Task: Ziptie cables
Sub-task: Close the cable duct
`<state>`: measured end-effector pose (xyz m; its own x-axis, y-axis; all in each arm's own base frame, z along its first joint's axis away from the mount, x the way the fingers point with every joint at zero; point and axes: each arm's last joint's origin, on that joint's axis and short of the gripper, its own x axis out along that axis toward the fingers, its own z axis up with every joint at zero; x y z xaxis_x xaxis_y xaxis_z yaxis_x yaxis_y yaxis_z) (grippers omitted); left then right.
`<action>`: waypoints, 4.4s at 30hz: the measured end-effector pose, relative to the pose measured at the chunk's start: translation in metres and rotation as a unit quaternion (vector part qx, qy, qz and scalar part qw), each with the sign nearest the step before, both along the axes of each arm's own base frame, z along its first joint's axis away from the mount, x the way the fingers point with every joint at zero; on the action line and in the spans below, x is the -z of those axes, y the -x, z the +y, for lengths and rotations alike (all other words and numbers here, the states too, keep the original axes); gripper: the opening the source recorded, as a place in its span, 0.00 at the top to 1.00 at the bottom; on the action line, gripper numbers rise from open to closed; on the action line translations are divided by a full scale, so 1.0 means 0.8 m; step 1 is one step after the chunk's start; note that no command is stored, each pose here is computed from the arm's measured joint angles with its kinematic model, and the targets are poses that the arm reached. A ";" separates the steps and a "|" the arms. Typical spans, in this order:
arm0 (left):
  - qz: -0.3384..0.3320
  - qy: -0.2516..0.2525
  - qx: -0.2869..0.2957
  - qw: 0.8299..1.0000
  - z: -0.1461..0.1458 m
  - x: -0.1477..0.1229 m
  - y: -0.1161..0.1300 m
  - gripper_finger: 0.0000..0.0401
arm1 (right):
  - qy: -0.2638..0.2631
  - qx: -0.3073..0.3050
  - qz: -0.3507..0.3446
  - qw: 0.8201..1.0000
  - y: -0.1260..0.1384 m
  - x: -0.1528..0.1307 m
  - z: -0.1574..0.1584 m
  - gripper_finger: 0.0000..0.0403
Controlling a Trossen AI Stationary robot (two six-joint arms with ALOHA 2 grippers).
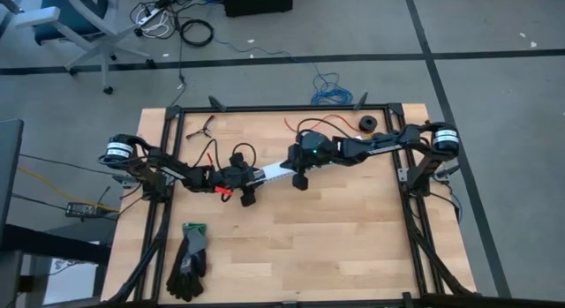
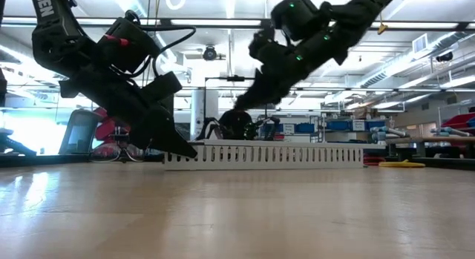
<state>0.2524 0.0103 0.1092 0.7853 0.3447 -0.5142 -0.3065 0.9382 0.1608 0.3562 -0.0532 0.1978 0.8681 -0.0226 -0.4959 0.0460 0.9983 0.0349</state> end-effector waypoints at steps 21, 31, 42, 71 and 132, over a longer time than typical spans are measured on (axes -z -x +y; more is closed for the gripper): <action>-0.013 0.006 -0.009 1.000 0.011 0.016 -0.008 0.33 | -0.004 0.019 0.003 1.000 0.011 0.008 0.000 1.00; -0.017 0.004 -0.008 1.000 0.012 0.015 -0.008 0.41 | 0.021 0.080 0.067 0.994 0.020 0.020 -0.007 1.00; -0.016 0.005 -0.009 1.000 0.012 0.016 -0.008 0.41 | -0.024 0.135 0.127 0.982 0.027 0.046 -0.024 1.00; -0.022 0.006 -0.009 1.000 0.011 -0.003 -0.003 0.25 | -0.033 -0.008 -0.063 0.997 -0.017 0.018 -0.021 1.00; -0.052 -0.001 -0.021 0.998 -0.001 0.032 0.023 0.42 | 0.001 0.203 0.220 0.954 0.081 -0.016 -0.027 1.00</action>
<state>0.2340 0.0098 0.0834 0.8197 0.3792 -0.4292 -0.3605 0.9239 0.1278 0.2913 -0.0751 0.2102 0.4954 -0.3142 -0.8098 0.4386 0.8952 -0.0790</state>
